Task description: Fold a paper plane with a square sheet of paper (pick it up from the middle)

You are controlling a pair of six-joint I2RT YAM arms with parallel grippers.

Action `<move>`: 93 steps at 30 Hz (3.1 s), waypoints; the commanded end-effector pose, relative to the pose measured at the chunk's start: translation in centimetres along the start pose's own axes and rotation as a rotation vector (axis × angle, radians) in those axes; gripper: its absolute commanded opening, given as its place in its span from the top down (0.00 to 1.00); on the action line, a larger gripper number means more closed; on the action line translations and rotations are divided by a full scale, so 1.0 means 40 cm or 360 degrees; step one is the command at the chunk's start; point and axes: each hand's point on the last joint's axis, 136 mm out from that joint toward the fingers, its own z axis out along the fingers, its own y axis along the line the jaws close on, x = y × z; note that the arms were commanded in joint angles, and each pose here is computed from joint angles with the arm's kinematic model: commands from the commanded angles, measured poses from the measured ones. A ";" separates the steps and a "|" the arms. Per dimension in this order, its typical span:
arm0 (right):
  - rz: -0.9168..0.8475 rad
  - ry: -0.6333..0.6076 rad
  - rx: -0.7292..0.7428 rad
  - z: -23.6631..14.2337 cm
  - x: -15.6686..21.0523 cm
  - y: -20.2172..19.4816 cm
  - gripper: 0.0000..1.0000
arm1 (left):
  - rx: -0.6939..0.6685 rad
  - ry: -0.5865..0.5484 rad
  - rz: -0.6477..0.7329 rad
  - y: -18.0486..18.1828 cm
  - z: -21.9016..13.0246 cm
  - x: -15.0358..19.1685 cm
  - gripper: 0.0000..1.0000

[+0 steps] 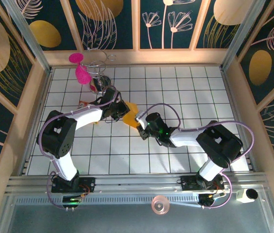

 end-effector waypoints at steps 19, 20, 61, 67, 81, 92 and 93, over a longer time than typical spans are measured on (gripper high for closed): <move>0.0233 -0.0063 0.0162 -0.004 -0.073 -0.020 0.59 | 0.0095 -0.0025 -0.0045 -0.047 -0.006 -0.027 1.00; 0.0254 -0.0053 0.0185 0.000 -0.073 -0.019 0.59 | 0.0095 -0.0026 -0.0052 -0.048 -0.003 -0.027 1.00; 0.0129 0.0211 0.0455 0.071 0.002 -0.002 0.96 | 0.0004 -0.0158 0.0011 -0.052 -0.053 -0.081 0.79; 0.0091 0.0277 0.0257 0.080 0.032 0.044 0.98 | -0.0016 -0.0341 -0.0013 -0.035 -0.146 -0.148 0.67; 0.0225 0.0413 -0.0018 0.090 0.090 0.067 1.00 | -0.0033 -0.0489 -0.0092 0.081 -0.228 -0.130 0.55; 0.0614 0.0516 -0.0343 0.079 0.091 0.071 1.00 | 0.0242 -0.0360 0.0021 0.088 -0.213 -0.039 0.50; 0.0641 0.0525 -0.0367 0.079 0.091 0.071 1.00 | 0.0270 -0.0346 0.0010 0.090 -0.209 -0.029 0.50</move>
